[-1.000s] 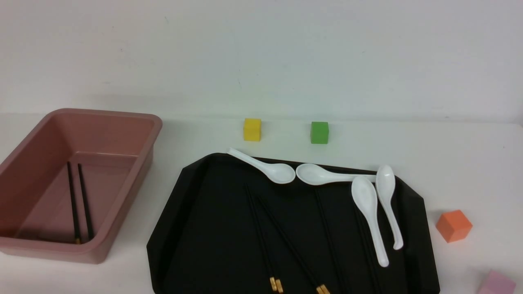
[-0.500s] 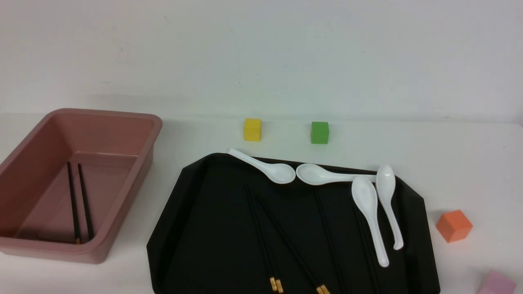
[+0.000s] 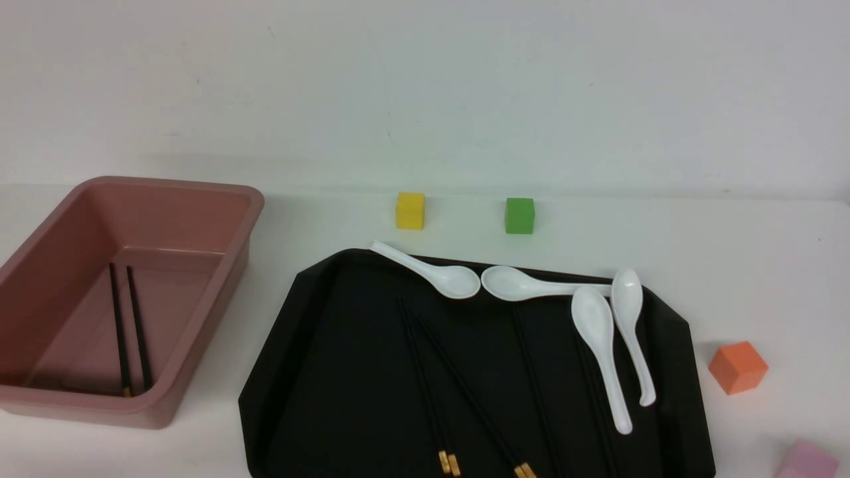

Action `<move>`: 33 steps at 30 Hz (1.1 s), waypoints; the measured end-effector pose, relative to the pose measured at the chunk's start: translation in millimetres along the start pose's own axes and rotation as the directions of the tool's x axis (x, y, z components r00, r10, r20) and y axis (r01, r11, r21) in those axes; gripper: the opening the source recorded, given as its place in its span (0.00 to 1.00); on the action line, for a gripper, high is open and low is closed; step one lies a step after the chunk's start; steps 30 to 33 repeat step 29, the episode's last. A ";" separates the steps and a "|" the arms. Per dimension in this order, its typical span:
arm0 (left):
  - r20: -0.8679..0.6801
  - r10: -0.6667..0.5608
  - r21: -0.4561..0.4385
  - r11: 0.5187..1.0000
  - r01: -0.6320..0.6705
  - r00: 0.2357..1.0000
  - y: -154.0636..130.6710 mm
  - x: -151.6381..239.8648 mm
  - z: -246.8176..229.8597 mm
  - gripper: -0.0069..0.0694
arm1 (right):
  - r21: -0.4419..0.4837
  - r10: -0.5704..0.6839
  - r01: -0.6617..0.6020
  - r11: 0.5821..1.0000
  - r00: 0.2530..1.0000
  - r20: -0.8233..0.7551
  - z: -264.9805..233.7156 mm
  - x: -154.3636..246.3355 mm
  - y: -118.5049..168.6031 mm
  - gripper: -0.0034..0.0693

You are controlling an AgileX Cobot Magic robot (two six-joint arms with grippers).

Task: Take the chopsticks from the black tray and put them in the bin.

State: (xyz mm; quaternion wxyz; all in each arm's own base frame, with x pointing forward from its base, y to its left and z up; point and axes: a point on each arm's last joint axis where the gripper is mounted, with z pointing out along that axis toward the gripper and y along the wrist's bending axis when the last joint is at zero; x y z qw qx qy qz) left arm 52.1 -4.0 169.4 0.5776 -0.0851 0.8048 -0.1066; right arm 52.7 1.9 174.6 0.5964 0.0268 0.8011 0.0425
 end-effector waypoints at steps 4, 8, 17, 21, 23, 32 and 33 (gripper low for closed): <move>0.000 0.000 0.000 1.000 0.000 1.000 0.0 0.0 0.0 0.14 | 0.000 0.000 0.000 1.000 1.000 0.000 0.0 0.0 0.0 0.38; 0.000 0.000 0.000 1.000 0.000 1.000 0.0 0.0 0.0 0.14 | 0.000 0.000 0.000 1.000 1.000 0.000 0.0 0.0 0.0 0.38; 0.000 0.000 0.000 1.000 0.000 1.000 0.0 0.0 0.0 0.14 | 0.000 0.000 0.000 1.000 1.000 0.000 0.0 0.0 0.0 0.38; 0.000 0.000 0.000 1.000 0.000 1.000 0.0 0.0 0.0 0.15 | 0.000 0.000 0.000 1.000 1.000 0.000 0.0 0.0 0.0 0.38; 0.000 0.000 0.000 1.000 0.000 1.000 0.0 0.0 0.0 0.16 | 0.000 0.000 0.000 1.000 1.000 0.000 0.0 0.0 0.0 0.38; 0.000 0.000 0.000 1.000 0.000 1.000 0.0 0.0 0.0 0.16 | 0.000 0.000 0.000 1.000 1.000 0.000 0.0 0.0 0.0 0.38; 0.000 0.000 0.000 1.000 0.000 1.000 0.0 0.0 0.0 0.16 | 0.000 0.000 0.000 1.000 1.000 0.000 0.0 0.0 0.0 0.38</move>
